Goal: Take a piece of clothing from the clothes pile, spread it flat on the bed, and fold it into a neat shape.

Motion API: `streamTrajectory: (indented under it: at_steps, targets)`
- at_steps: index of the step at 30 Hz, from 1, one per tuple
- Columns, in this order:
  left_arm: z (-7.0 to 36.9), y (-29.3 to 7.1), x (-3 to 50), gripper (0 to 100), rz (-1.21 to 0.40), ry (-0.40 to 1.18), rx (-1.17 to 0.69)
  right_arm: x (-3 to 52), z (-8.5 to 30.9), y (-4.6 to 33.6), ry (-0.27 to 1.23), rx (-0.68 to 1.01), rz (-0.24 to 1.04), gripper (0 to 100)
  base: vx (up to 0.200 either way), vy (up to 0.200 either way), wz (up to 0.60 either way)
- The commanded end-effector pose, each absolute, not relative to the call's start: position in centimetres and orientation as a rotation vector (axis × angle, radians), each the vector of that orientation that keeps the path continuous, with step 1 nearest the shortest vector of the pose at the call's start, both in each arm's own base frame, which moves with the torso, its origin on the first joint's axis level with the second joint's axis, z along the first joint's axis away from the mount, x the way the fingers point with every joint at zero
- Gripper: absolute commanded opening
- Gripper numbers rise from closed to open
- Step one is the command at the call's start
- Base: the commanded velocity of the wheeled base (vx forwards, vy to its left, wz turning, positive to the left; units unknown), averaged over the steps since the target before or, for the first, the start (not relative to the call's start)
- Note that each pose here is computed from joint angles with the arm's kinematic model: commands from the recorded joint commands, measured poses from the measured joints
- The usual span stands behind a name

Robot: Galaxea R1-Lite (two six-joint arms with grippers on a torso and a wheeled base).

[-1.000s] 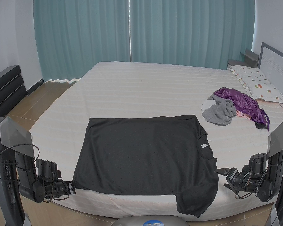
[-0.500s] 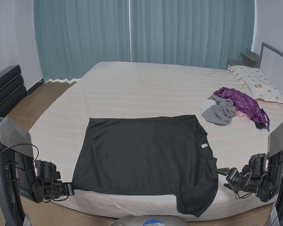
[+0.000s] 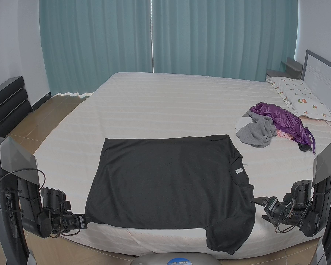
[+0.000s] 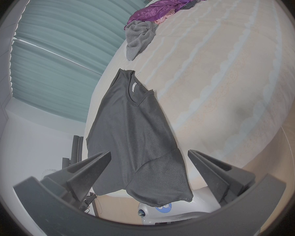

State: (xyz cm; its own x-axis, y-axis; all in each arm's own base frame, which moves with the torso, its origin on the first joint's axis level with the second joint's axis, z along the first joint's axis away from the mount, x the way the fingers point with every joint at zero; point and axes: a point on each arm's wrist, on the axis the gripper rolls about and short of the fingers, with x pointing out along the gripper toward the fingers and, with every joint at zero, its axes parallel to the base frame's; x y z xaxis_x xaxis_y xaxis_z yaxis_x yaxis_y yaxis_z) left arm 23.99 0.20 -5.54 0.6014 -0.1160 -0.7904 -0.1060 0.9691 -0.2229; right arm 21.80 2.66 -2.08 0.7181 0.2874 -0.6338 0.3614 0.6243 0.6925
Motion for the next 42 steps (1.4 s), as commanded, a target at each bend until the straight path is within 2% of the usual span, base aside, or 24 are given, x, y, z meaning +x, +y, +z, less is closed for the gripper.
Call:
streamTrajectory:
  at_steps: [1,7,13,27,28,42]
  targets:
    - [-5.5,0.2,24.0,100,-0.007,0.927,-0.263,21.5,-2.0,2.6,0.800,0.922,-0.047,100,0.000,0.000,0.00]
    - [-5.3,0.3,24.2,100,-0.101,0.920,-0.324,21.5,-1.9,2.6,0.794,0.922,-0.047,100,0.000,0.000,0.00]
    - [-5.5,-0.7,24.3,100,-0.122,0.924,-0.297,21.5,-1.8,2.6,0.793,0.922,-0.045,100,0.000,0.000,0.00]
    - [-6.0,-1.4,25.6,100,-0.066,0.896,-0.268,21.5,-1.8,2.6,0.793,0.922,-0.045,100,0.000,0.000,0.00]
    - [-6.0,-1.4,25.7,0,-0.066,0.895,-0.268,21.5,-1.8,2.6,0.793,0.922,-0.045,100,0.000,0.000,0.00]
    - [-5.4,-0.8,25.0,0,-0.044,0.893,-0.279,21.5,-1.9,2.7,0.796,0.917,-0.046,100,0.000,0.000,0.00]
